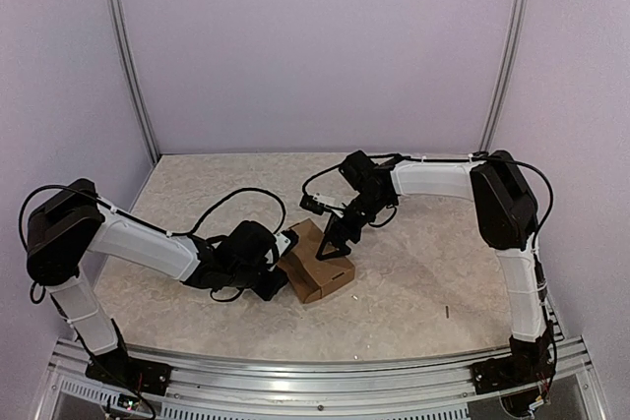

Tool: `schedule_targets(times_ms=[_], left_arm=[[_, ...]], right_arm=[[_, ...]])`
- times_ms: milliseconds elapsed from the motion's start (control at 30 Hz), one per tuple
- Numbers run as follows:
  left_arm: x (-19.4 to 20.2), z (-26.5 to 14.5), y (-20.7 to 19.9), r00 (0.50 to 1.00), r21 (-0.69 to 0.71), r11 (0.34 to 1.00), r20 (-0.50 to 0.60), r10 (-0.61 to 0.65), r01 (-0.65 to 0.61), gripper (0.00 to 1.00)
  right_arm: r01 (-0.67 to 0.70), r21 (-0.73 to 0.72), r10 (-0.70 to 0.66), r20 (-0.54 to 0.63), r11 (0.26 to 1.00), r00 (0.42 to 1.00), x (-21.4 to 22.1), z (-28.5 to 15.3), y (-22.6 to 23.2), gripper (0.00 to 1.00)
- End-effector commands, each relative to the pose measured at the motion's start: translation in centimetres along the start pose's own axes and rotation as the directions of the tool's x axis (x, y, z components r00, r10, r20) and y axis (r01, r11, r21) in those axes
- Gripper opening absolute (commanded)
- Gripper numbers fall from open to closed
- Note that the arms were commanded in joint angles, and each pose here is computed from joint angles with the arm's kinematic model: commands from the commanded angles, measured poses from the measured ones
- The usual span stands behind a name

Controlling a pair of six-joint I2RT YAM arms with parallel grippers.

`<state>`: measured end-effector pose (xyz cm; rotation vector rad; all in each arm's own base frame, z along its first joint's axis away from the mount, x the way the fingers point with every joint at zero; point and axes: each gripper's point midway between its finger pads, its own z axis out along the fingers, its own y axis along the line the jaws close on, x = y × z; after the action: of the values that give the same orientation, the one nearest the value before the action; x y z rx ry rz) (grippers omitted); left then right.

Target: Fold the paper box

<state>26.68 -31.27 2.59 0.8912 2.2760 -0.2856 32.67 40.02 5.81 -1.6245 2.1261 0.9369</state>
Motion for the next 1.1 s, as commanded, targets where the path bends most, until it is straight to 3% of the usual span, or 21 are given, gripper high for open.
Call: schedule_targets(times_ms=[0,600,1067], left_arm=[[-3.5,0.1,-0.6,0.996,0.028,1.000,0.094,0.005,-0.008,0.36],[-5.3,0.3,0.0,0.992,0.021,0.999,0.125,0.029,-0.032,0.36],[0.9,-2.1,0.1,0.998,0.037,0.999,0.064,0.016,-0.019,0.36]], right_arm=[[-0.039,-0.059,0.033,-0.100,0.997,0.994,3.1,2.9,1.5,0.92],[-0.022,-0.099,0.011,-0.114,0.995,0.993,3.4,3.6,2.5,0.91],[-0.045,-0.076,0.036,-0.111,0.996,0.993,3.0,3.4,1.8,0.92]])
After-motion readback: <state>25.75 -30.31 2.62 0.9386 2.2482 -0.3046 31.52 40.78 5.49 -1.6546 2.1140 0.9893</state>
